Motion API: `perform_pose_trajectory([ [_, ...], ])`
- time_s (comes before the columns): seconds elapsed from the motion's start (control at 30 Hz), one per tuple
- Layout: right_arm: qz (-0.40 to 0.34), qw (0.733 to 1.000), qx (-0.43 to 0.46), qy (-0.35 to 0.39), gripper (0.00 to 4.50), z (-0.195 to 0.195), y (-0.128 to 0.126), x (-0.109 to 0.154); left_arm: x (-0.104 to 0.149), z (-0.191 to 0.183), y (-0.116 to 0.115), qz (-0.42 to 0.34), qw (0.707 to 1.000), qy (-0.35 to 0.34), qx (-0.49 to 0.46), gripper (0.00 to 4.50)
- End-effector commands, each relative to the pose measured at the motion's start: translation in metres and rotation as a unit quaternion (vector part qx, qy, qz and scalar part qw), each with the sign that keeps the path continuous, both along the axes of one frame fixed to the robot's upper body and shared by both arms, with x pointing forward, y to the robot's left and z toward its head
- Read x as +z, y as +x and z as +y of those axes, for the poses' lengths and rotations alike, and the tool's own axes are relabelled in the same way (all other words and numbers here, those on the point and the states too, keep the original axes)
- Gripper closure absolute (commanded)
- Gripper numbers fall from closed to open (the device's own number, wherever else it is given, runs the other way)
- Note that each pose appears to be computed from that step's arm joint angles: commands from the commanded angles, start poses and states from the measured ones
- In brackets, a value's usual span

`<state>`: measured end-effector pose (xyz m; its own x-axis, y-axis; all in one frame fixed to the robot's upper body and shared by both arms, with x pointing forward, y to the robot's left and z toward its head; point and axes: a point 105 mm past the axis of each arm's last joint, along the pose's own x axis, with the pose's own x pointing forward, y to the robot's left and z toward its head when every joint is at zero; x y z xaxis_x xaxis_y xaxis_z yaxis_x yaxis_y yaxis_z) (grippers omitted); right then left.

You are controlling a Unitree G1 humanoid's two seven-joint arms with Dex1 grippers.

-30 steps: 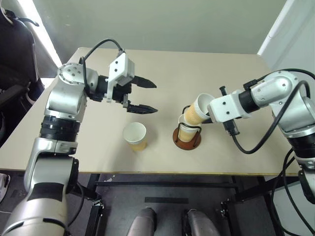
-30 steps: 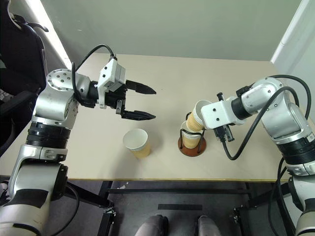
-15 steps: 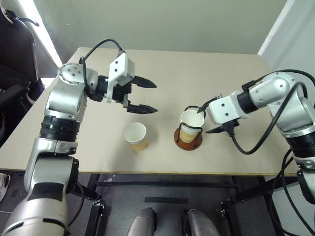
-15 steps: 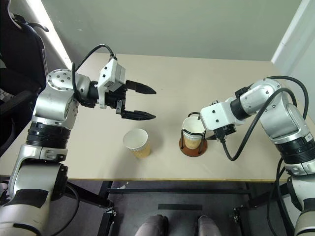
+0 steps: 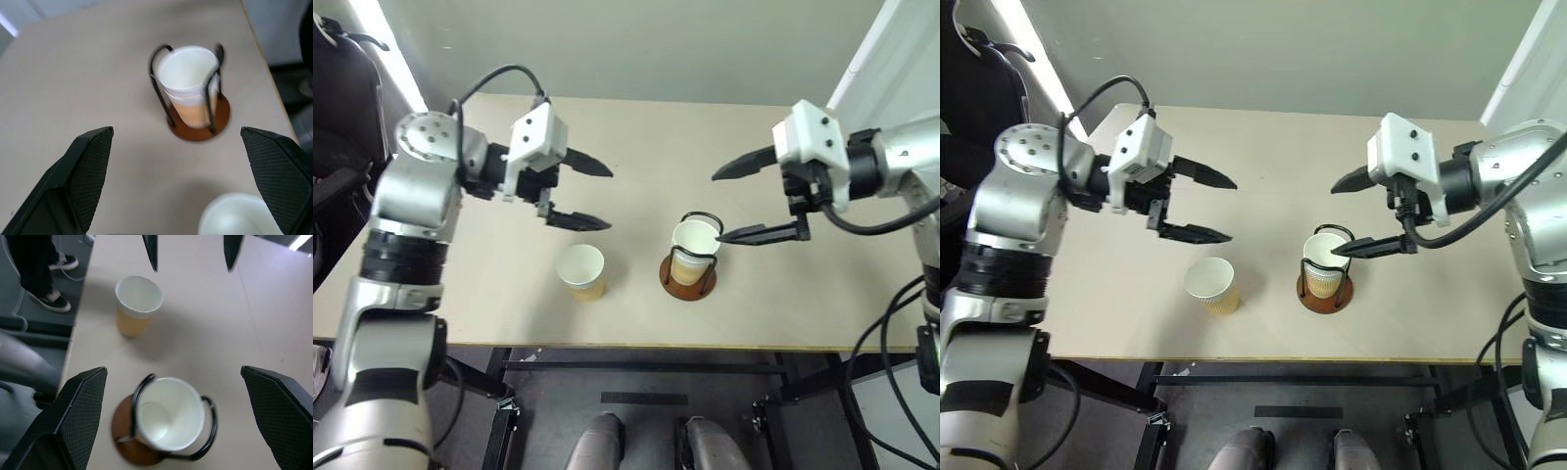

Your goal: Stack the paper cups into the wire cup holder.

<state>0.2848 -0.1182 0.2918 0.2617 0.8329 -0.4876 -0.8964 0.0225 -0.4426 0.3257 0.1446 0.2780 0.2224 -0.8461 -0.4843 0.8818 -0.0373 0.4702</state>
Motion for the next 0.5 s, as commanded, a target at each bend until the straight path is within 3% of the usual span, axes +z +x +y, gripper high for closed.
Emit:
perform_pose_trajectory([
  [0.03,-0.011,1.0,0.0,0.016,0.05,-0.004,-0.009,0.014,-0.003,0.001,-0.016,0.004,0.999,0.042,-0.032,0.0],
  [0.23,0.0,1.0,0.021,0.018,0.05,-0.002,-0.017,0.011,-0.038,0.031,-0.013,-0.006,0.986,0.168,-0.013,0.0],
  [0.5,-0.003,1.0,0.013,0.014,0.05,-0.006,-0.016,0.008,-0.055,0.029,-0.013,-0.001,0.983,0.183,-0.029,0.0],
])
